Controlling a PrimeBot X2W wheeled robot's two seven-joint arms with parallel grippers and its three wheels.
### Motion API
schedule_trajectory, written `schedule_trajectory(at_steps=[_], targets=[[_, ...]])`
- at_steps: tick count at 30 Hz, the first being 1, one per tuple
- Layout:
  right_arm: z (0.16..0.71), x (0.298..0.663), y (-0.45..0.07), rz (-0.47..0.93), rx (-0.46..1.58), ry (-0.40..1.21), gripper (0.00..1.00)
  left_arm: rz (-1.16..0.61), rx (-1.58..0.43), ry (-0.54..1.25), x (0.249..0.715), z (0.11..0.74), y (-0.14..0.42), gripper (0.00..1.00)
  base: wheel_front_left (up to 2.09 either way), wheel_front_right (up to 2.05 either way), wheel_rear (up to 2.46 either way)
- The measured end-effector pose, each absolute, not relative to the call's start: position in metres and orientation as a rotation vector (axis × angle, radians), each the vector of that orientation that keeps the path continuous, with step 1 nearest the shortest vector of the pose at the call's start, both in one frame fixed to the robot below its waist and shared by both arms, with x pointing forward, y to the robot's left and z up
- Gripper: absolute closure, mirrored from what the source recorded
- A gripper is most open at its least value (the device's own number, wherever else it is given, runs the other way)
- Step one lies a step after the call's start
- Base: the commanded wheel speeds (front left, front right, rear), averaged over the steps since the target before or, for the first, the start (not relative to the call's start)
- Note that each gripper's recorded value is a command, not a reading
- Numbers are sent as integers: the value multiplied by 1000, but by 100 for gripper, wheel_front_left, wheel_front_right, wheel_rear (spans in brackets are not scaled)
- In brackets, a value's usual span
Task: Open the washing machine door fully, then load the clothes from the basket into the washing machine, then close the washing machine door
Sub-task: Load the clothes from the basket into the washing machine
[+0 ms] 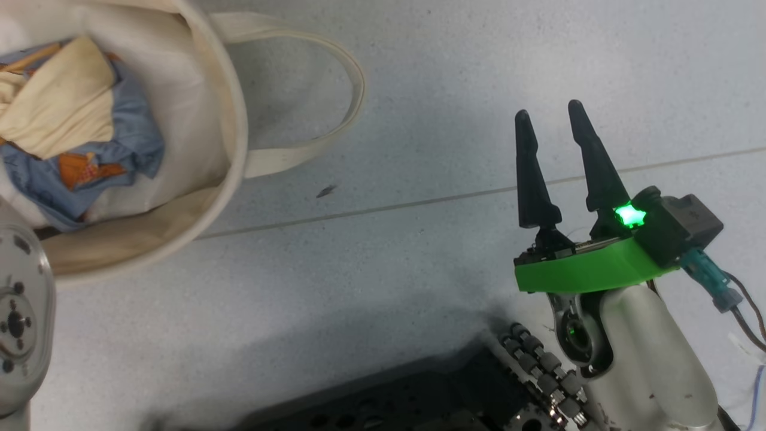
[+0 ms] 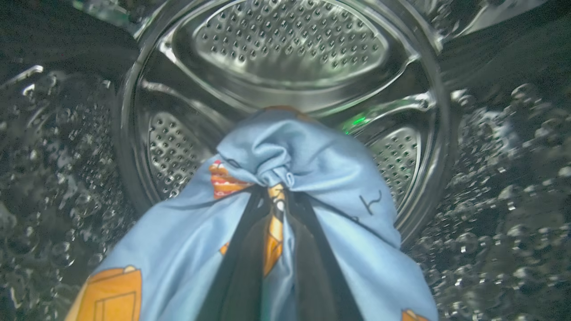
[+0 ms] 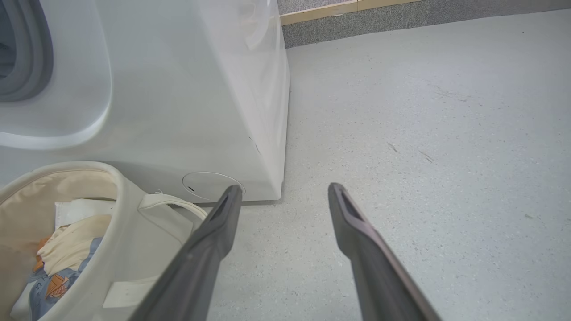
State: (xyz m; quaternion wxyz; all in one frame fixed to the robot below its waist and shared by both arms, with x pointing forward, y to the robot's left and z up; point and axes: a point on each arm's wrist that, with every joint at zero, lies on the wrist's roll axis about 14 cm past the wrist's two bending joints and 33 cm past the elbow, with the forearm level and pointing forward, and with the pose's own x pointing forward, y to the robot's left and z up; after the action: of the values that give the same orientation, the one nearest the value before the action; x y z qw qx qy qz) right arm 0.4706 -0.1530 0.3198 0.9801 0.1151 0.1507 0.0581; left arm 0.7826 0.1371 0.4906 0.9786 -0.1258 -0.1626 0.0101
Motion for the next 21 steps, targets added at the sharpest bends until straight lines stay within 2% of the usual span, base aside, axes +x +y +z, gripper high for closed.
schedule_trajectory(at_steps=[5,8,9,10,16,21], targets=[[309,469,-156,106,231,325,0,23,-265,-279,791,465,133,100,0,0,0],[305,469,-155,108,232,333,0,44,-291,-382,790,494,144,100,0,0,0],[304,469,-154,111,234,335,0,43,-288,-408,791,502,145,70,0,0,0],[303,470,-153,114,236,335,0,41,-274,-408,792,503,145,0,0,0,0],[303,473,-145,139,234,329,0,44,-251,-316,790,476,143,0,0,0,0],[313,476,-139,160,226,305,0,28,-227,-318,779,484,140,0,0,0,0]])
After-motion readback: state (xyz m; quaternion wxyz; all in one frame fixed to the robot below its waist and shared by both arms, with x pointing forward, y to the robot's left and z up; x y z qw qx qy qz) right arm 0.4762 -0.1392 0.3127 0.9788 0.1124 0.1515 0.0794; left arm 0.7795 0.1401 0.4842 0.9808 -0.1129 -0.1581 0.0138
